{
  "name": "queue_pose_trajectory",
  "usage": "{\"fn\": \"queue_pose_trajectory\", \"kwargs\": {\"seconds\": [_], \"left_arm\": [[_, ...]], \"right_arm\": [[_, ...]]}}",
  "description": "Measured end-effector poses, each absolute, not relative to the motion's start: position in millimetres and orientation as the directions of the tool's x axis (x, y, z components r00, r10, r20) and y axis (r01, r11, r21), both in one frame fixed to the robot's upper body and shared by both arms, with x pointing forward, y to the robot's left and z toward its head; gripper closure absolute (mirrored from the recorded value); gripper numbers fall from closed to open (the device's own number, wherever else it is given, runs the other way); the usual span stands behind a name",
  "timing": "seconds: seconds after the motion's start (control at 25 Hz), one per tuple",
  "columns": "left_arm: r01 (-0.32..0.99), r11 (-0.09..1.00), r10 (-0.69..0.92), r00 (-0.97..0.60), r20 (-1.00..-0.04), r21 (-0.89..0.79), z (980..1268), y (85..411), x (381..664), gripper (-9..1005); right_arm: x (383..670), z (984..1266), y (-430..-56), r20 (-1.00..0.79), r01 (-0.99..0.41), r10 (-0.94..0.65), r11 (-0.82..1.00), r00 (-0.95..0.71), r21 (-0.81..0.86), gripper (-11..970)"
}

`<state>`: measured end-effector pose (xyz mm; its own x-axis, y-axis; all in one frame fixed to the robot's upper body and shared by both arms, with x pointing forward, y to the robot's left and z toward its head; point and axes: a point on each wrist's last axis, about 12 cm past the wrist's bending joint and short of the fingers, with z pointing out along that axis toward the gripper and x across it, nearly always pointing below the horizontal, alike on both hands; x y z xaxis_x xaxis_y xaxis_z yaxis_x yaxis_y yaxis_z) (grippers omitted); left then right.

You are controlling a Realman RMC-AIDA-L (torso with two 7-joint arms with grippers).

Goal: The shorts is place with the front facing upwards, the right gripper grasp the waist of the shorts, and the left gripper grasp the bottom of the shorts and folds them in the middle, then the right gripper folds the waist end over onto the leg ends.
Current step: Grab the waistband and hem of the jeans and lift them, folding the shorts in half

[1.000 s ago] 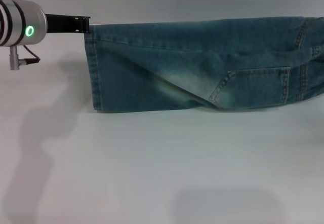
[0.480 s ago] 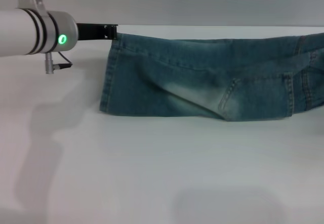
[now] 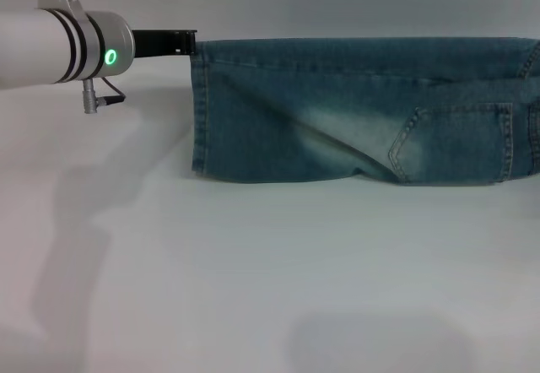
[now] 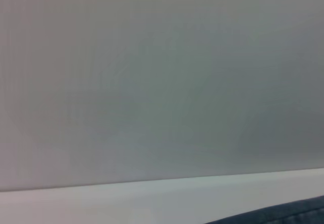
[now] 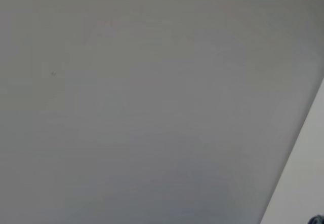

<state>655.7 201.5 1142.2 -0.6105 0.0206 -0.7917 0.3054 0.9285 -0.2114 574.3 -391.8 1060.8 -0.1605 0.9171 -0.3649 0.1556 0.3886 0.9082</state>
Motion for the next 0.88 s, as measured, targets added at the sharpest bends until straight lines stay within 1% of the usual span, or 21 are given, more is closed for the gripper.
{"fn": "queue_pose_trajectory", "kwargs": {"seconds": [0.2, 0.36, 0.44, 0.6, 0.8, 0.88], "left_arm": [[0.271, 0.933, -0.016, -0.626, -0.78, -0.237, 1138, 206, 661, 993], [0.265, 0.935, -0.021, -0.623, -0.782, -0.237, 1137, 207, 662, 993], [0.269, 0.935, -0.016, -0.622, -0.783, -0.233, 1137, 207, 662, 932], [0.279, 0.932, -0.007, -0.626, -0.78, -0.232, 1138, 207, 660, 811], [0.289, 0.929, 0.006, -0.634, -0.774, -0.23, 1139, 212, 654, 581], [0.289, 0.93, 0.007, -0.633, -0.774, -0.228, 1138, 214, 652, 378]], "right_arm": [[574, 1059, -389, -0.401, 0.151, 0.9, 0.426, -0.17, 0.892, 931], [574, 1057, -386, -0.406, 0.149, 0.895, 0.433, -0.184, 0.889, 795], [574, 1056, -385, -0.403, 0.149, 0.896, 0.432, -0.187, 0.89, 727], [571, 1054, -386, -0.415, 0.153, 0.889, 0.445, -0.192, 0.883, 643], [547, 1036, -390, -0.415, 0.202, 0.886, 0.454, -0.208, 0.868, 538], [534, 1027, -391, -0.404, 0.225, 0.891, 0.446, -0.208, 0.866, 496]]}}
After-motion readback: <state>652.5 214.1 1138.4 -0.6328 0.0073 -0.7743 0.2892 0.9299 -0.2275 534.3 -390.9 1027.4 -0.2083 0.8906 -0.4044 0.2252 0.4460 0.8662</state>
